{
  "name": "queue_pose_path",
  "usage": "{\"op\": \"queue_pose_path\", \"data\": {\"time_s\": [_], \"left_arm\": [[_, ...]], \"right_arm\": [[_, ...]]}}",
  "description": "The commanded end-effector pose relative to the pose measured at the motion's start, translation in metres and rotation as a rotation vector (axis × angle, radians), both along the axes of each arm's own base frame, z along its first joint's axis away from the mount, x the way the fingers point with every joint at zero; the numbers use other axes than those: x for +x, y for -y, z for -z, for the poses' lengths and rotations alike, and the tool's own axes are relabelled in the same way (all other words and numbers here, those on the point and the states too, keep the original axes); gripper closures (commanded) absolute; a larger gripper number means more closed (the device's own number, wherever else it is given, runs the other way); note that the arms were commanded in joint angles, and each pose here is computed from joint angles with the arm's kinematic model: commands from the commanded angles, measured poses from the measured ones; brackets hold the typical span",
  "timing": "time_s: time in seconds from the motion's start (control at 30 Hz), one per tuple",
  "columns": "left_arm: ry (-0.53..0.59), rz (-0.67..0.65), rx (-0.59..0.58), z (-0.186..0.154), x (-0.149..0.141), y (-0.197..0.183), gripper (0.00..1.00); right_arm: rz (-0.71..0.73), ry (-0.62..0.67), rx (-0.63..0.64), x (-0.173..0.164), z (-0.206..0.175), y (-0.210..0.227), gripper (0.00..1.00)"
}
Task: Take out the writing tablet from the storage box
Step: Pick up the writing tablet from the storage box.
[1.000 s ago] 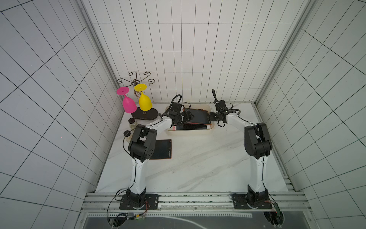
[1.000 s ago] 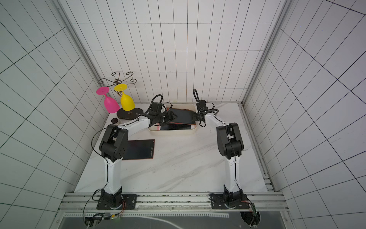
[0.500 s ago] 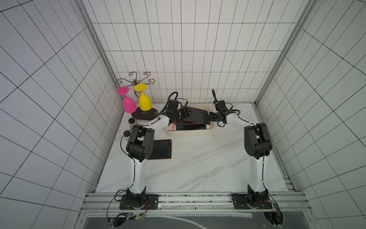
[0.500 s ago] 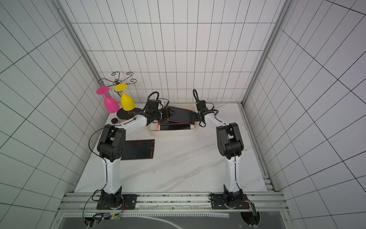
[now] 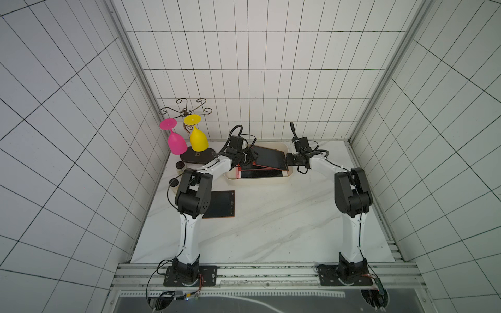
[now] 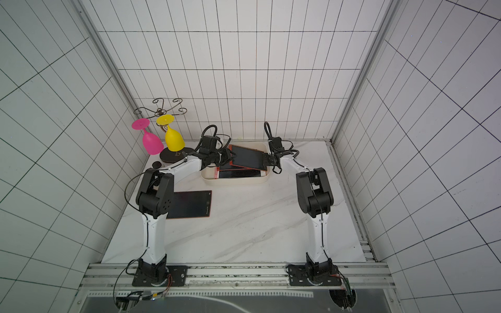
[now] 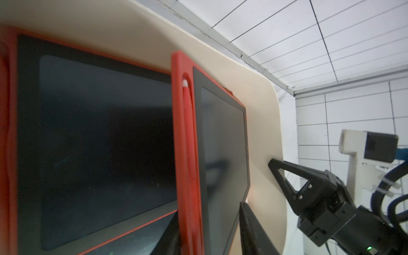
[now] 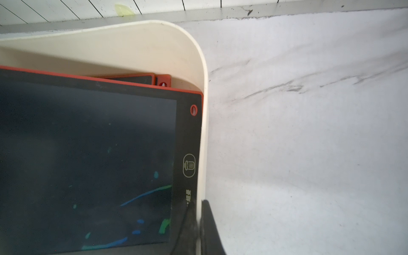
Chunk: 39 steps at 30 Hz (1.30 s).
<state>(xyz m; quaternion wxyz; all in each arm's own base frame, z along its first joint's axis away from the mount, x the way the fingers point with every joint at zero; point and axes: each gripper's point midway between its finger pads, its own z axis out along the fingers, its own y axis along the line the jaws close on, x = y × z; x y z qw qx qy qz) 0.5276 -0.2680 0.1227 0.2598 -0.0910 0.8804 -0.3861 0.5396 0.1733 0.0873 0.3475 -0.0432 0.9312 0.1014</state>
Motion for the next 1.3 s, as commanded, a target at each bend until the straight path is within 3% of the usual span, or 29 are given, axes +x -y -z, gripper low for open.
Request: {"op": "queue_pose_path", "data": {"time_s": [0.0,0.17,0.33,0.5,0.93,1.27], "left_arm": [[0.014,0.001,-0.001,0.0,0.005,-0.001,0.69],[0.014,0.0,0.01,0.0,0.003,-0.002,0.8],[0.021,-0.002,0.018,-0.004,0.002,-0.004,1.0],[0.028,-0.001,0.001,-0.015,-0.002,-0.005,1.0],[0.182,-0.027,-0.118,-0.125,-0.021,-0.031,1.0],[0.233,-0.046,-0.164,-0.17,-0.051,-0.055,1.0]], "right_arm": [[-0.032,0.036,0.031,-0.003,-0.011,-0.009,1.0],[-0.023,0.039,0.029,-0.002,-0.012,-0.008,1.0],[-0.012,0.041,0.027,-0.002,-0.014,-0.005,1.0],[0.006,0.034,0.019,-0.002,-0.015,-0.002,1.0],[0.032,0.017,0.037,0.002,-0.015,0.0,1.0],[0.028,0.033,0.04,0.017,-0.023,-0.003,1.0]]}}
